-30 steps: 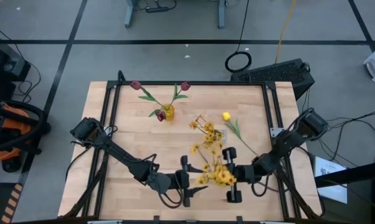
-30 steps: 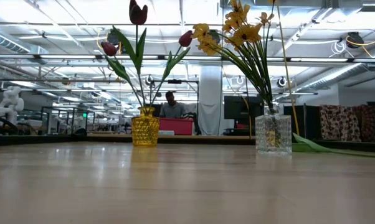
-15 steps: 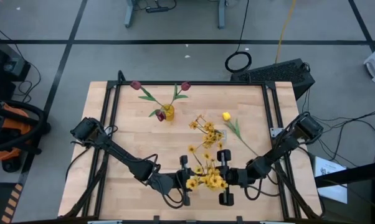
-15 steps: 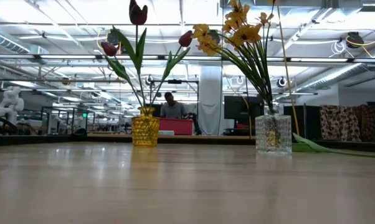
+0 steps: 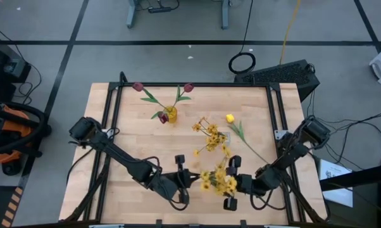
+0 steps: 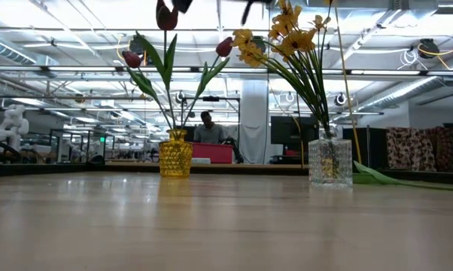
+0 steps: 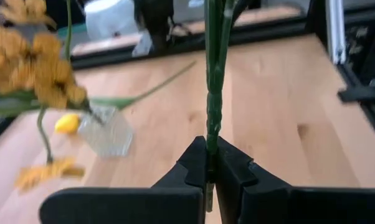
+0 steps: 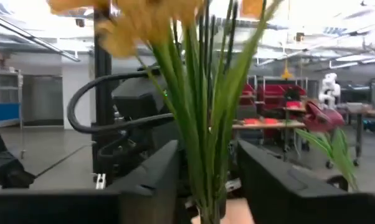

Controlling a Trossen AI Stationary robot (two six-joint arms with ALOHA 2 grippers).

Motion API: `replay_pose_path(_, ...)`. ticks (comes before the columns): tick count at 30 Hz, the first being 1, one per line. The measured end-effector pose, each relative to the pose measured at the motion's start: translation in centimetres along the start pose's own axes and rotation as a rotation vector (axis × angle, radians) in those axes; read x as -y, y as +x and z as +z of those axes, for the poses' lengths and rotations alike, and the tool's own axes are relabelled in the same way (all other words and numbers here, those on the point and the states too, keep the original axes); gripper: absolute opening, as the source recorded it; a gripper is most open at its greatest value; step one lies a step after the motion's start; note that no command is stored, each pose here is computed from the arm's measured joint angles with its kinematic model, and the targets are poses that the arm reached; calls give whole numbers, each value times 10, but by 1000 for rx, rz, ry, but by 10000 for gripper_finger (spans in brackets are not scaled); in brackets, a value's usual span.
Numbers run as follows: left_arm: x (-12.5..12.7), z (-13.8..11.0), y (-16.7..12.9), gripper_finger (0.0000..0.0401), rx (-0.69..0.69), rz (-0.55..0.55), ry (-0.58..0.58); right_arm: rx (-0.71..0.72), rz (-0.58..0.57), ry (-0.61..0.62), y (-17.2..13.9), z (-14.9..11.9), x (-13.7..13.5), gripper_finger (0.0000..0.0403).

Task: Sort flowers into vase by color
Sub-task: Put the yellow flower into the transparent vase

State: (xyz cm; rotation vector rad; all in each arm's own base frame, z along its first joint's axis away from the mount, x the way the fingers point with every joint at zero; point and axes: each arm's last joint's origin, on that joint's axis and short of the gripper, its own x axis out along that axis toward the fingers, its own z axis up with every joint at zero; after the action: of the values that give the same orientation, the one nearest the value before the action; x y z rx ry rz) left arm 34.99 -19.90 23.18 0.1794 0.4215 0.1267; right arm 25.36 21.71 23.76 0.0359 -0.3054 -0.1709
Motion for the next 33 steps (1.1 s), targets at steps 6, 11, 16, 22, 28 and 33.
replay_pose_path(6, -3, -2, -5, 17, -50, 3, 13, -10, 12, 23, -8, 2, -6, 227)
replay_pose_path(11, -3, -4, -5, 17, -68, -4, 26, -25, -6, 36, 0, -3, -1, 269)
replay_pose_path(16, -4, -8, -5, 18, -105, -4, 53, -6, 36, 49, 13, -7, 8, 283)
replay_pose_path(22, -4, -11, -5, 18, -128, 0, 63, 3, 43, 50, 19, -8, 13, 248)
replay_pose_path(28, -5, -11, -6, 18, -128, 1, 46, -1, 46, 26, 19, -9, 13, 159)
replay_pose_path(33, -5, -10, -6, 18, -120, 0, 39, 0, 46, 15, 19, -9, 13, 91)
